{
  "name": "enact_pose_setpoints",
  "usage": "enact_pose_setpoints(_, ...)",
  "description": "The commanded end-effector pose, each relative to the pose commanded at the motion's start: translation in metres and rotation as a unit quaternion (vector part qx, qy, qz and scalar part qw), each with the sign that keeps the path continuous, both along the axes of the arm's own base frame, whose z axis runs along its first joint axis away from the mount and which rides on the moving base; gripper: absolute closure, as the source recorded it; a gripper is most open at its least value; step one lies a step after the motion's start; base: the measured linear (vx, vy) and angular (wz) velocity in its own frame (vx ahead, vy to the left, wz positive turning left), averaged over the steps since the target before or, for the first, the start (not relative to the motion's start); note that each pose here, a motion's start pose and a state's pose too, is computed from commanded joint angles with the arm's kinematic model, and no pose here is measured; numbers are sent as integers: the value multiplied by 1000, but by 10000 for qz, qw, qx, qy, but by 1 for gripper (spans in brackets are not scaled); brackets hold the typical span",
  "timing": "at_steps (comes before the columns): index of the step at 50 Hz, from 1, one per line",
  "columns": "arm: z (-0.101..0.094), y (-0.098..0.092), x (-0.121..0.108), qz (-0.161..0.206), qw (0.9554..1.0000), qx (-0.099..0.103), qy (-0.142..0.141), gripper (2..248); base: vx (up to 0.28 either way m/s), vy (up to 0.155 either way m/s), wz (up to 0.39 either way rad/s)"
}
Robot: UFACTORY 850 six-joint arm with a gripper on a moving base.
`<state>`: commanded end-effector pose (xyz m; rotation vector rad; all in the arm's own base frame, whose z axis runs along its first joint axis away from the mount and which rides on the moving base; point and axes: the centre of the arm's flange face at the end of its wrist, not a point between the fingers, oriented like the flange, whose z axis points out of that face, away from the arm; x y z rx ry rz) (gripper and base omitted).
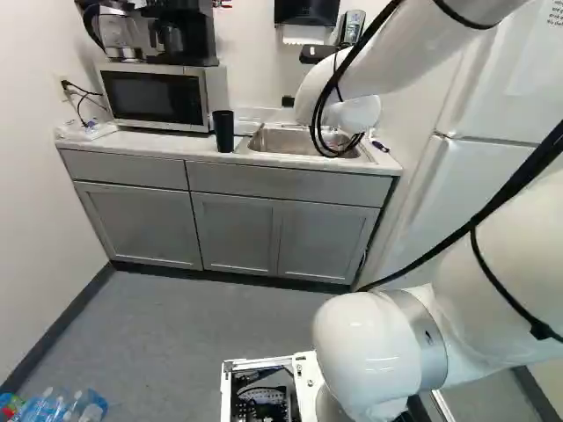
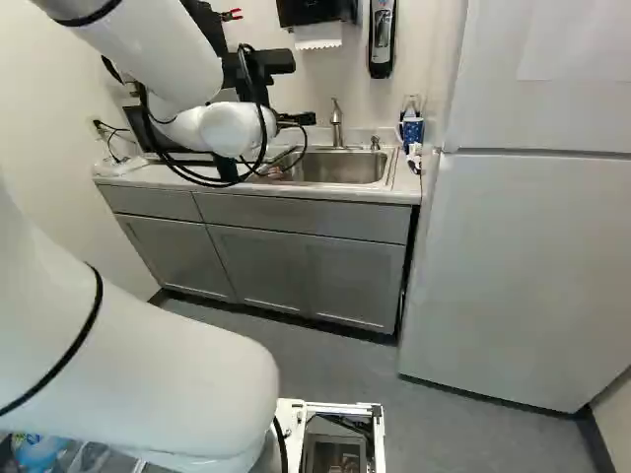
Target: Rinse the cup and place it in the tray
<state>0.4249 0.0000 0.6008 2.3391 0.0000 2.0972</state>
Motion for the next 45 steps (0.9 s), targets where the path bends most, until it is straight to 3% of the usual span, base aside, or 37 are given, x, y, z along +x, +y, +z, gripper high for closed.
enact_pose_setpoints(45, 44, 0, 24, 0, 9999, 0, -117, 3, 0, 0, 0)
